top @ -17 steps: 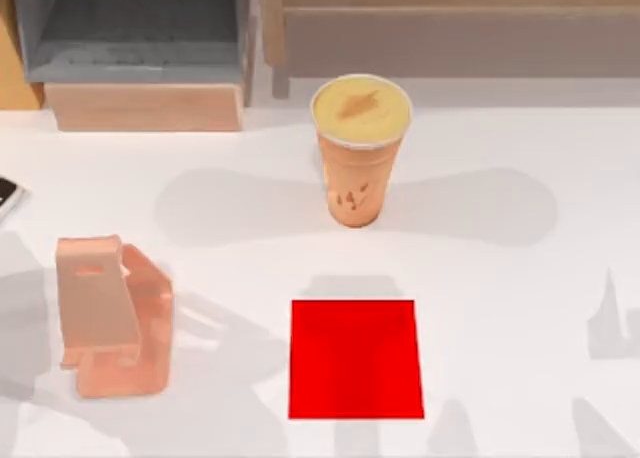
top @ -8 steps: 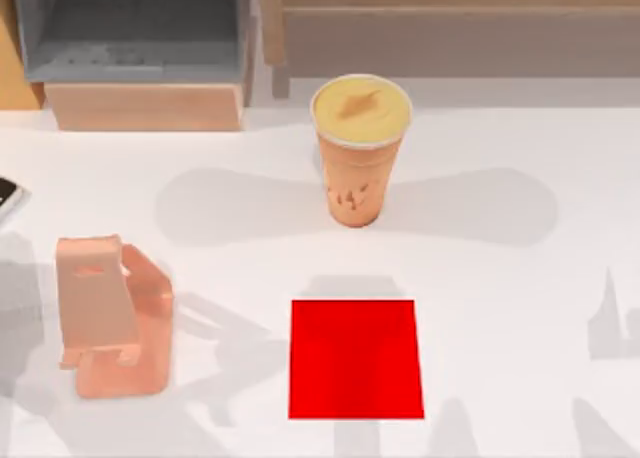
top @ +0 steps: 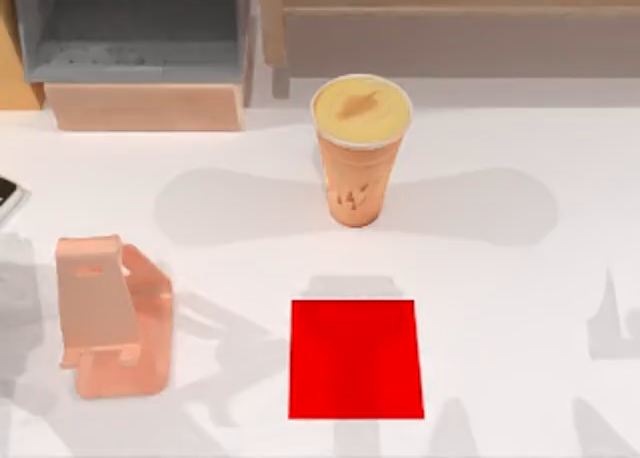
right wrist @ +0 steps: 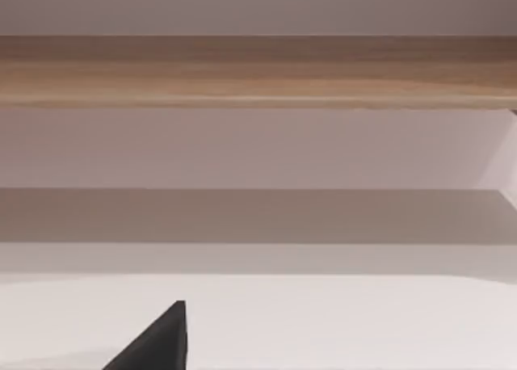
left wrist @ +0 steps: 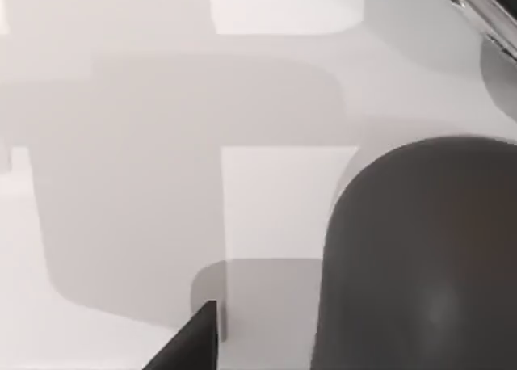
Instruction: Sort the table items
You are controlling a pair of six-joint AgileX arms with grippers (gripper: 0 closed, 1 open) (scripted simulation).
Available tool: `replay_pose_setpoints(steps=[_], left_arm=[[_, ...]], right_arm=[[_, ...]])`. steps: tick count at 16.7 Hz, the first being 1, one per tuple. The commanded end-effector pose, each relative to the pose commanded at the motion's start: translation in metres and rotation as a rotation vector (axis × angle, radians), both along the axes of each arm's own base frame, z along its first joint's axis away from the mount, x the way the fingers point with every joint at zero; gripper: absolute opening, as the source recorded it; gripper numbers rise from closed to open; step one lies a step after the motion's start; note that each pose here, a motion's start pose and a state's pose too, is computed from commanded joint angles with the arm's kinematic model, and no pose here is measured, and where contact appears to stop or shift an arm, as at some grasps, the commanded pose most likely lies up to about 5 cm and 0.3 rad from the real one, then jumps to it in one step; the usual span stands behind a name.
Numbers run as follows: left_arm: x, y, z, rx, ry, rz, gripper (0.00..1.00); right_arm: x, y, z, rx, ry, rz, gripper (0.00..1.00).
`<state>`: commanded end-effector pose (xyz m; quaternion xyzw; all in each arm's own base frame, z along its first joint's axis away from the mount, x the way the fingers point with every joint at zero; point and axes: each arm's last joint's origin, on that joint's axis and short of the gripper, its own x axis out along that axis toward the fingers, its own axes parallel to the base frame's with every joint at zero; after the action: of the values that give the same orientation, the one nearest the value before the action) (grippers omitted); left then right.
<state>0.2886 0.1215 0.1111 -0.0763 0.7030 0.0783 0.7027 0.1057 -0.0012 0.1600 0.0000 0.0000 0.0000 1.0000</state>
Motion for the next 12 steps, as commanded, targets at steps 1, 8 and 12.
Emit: replay_pose_setpoints(steps=[1, 8, 12], left_arm=[[0.0, 0.0, 0.0, 0.0, 0.0, 0.0, 0.55], [0.0, 0.0, 0.0, 0.0, 0.0, 0.0, 0.02], [0.0, 0.0, 0.0, 0.0, 0.0, 0.0, 0.0]], right_arm=[[0.0, 0.0, 0.0, 0.0, 0.0, 0.0, 1.0], [0.0, 0.0, 0.0, 0.0, 0.0, 0.0, 1.0], [0.0, 0.0, 0.0, 0.0, 0.0, 0.0, 1.0]])
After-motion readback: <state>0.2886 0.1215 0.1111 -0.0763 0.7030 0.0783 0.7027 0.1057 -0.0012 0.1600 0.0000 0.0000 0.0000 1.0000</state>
